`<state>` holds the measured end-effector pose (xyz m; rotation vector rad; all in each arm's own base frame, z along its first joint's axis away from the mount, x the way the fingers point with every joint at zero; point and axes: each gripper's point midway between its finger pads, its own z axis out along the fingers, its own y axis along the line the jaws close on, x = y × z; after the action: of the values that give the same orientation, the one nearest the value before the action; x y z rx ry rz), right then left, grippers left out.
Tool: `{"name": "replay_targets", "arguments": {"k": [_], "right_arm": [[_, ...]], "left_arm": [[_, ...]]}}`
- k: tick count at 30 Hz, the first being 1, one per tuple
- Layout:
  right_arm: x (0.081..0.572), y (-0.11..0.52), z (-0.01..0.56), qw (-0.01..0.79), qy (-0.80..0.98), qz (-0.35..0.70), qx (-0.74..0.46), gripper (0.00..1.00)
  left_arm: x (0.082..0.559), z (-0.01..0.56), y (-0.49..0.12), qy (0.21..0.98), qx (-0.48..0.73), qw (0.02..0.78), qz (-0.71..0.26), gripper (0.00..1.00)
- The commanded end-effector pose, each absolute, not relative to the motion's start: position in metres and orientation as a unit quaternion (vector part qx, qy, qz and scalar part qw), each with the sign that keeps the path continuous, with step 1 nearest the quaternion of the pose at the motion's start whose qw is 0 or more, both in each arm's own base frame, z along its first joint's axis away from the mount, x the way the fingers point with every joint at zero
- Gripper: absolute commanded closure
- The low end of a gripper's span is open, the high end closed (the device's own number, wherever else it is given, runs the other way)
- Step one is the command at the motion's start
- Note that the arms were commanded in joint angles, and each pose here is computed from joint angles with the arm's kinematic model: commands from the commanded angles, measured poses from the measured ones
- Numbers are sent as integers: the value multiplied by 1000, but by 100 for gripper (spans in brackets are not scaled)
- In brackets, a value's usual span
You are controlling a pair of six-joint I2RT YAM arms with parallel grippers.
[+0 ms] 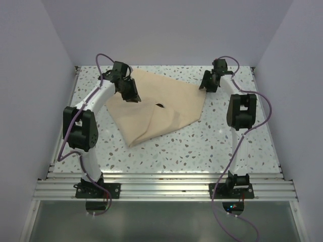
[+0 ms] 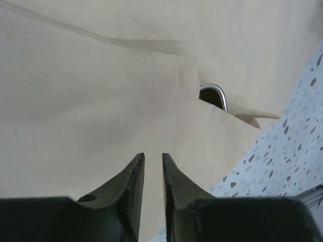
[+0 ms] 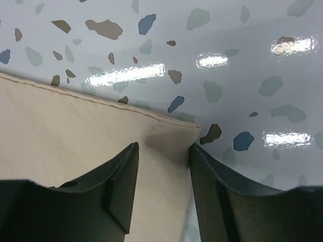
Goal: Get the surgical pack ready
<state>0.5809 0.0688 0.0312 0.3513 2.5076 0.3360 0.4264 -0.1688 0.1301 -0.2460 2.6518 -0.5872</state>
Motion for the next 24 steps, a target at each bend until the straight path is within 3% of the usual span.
{"name": "replay_targets", "arguments": {"k": [1, 3, 6, 10, 16, 24], "right_arm": [[577, 74, 5, 265, 947, 133, 125, 53], [578, 73, 10, 269, 946, 132, 126, 62], [583, 71, 31, 288, 940, 131, 127, 85], [591, 76, 72, 311, 931, 142, 129, 100], [584, 114, 164, 359, 912, 177, 93, 100], [531, 191, 216, 364, 901, 233, 34, 100]], "left_arm": [[429, 158, -166, 943, -86, 238, -216, 76], [430, 160, -166, 943, -84, 240, -214, 76], [432, 162, -166, 943, -80, 242, -214, 75], [435, 161, -165, 943, -80, 243, -215, 76], [441, 161, -161, 942, -79, 247, -214, 76], [435, 148, -144, 949, -82, 239, -191, 76]]}}
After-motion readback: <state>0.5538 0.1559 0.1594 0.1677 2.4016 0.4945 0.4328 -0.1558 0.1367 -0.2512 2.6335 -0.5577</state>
